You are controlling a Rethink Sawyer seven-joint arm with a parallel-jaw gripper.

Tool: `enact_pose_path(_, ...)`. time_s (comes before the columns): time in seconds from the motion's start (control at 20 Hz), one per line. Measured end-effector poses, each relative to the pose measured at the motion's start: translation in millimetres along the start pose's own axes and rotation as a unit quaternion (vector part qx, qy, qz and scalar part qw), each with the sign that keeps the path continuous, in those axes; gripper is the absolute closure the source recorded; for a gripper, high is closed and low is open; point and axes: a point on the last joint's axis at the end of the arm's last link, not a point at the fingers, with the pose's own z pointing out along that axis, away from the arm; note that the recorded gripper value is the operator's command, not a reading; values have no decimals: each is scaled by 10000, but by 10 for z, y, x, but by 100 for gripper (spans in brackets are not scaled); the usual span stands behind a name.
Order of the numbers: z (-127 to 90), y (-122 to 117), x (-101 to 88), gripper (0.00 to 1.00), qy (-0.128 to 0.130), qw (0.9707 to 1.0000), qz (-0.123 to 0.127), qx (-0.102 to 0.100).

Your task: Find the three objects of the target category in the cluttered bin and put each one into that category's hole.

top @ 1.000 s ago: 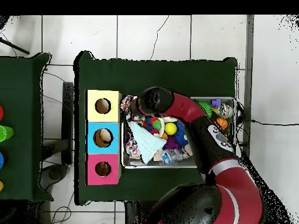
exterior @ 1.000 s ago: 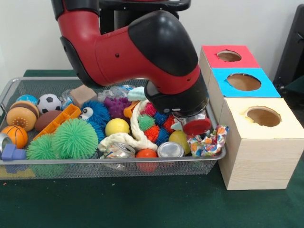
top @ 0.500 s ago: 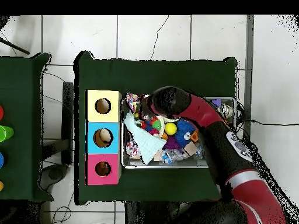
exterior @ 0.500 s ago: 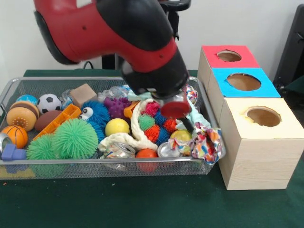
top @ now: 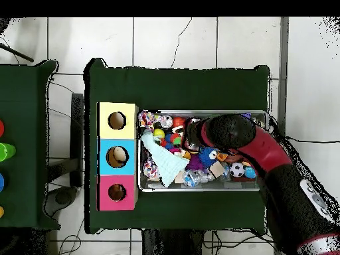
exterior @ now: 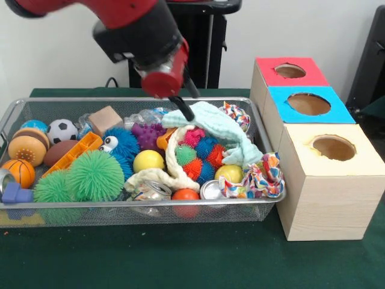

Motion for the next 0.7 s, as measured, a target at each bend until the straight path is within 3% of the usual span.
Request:
enact_pose_path(0.05, -104, 116, 124, 0, -9, 9999, 125, 16)
enact_pose_path(0.25, -174, 298, 316, 0, -9, 9995, 300, 68)
enact_pose_path(0.7, 62, 501, 315, 0, -64, 9994, 342, 39)
